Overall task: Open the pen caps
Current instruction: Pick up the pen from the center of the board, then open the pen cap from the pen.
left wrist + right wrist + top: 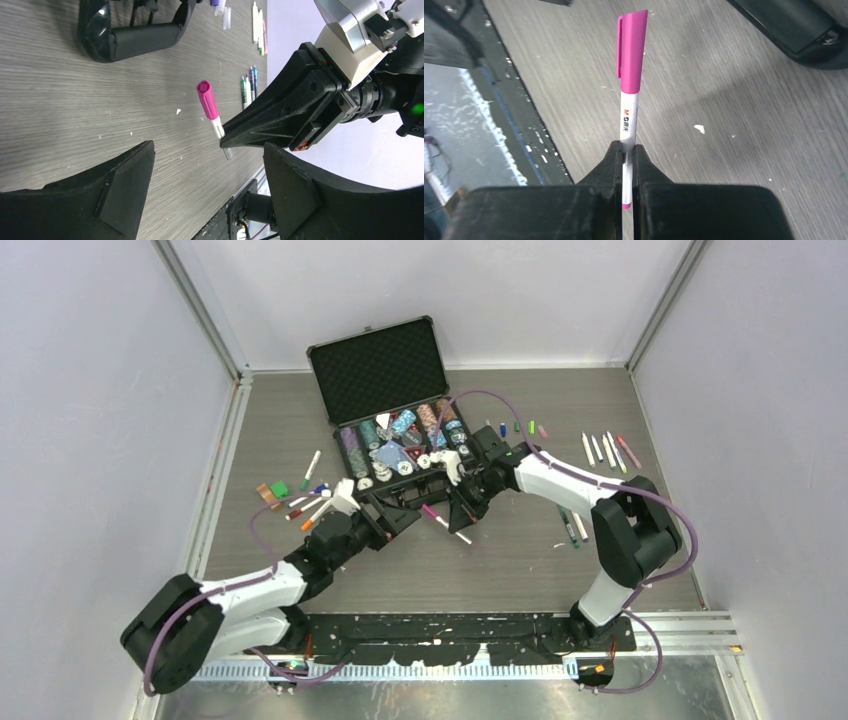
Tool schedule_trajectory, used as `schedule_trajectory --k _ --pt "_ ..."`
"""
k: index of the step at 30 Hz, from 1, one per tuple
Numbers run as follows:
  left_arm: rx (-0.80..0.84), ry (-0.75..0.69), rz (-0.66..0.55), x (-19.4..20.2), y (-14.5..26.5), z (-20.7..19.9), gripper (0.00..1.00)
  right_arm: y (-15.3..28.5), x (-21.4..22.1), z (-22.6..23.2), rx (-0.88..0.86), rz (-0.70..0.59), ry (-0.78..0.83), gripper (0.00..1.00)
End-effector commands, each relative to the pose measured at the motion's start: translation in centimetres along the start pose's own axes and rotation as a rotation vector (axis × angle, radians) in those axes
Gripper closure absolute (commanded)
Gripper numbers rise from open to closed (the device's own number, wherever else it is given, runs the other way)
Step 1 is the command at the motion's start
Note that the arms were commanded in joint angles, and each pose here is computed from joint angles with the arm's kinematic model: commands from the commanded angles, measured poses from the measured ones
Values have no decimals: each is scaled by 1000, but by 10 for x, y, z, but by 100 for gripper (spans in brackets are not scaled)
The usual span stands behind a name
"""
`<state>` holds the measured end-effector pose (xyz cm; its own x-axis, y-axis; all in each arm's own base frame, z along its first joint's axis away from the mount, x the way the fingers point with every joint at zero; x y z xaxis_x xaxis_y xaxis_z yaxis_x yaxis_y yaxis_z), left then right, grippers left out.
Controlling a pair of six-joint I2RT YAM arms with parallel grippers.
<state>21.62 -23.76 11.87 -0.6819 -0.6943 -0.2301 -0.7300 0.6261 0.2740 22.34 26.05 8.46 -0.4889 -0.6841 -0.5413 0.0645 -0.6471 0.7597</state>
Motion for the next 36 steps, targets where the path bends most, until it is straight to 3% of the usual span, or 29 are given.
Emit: schedule_trajectory --k 1,26,33,36 --pt "202 55 3 -6 -10 -56 21 15 -20 27 -136 -109 -7 100" --pt "215 68 43 0 -33 -61 52 19 -28 39 -271 -150 -83 100" --pt "209 42 58 3 -35 -61 79 17 -26 37 -266 -143 -88 100" --pt "207 22 61 3 -35 -62 98 16 -25 36 -266 -138 -93 99"
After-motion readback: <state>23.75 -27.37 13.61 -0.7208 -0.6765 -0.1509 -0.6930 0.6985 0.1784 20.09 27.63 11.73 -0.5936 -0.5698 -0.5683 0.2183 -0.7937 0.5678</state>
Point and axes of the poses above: each gripper's point midway between its finger pads, its own y axis back along the fingers, its own z axis along the line the jaws close on, x = y × z, the point moved 1 cm from there along y, back along the fingers, and after that the axes turned 8 degrees about y, right-handed, at the moved point
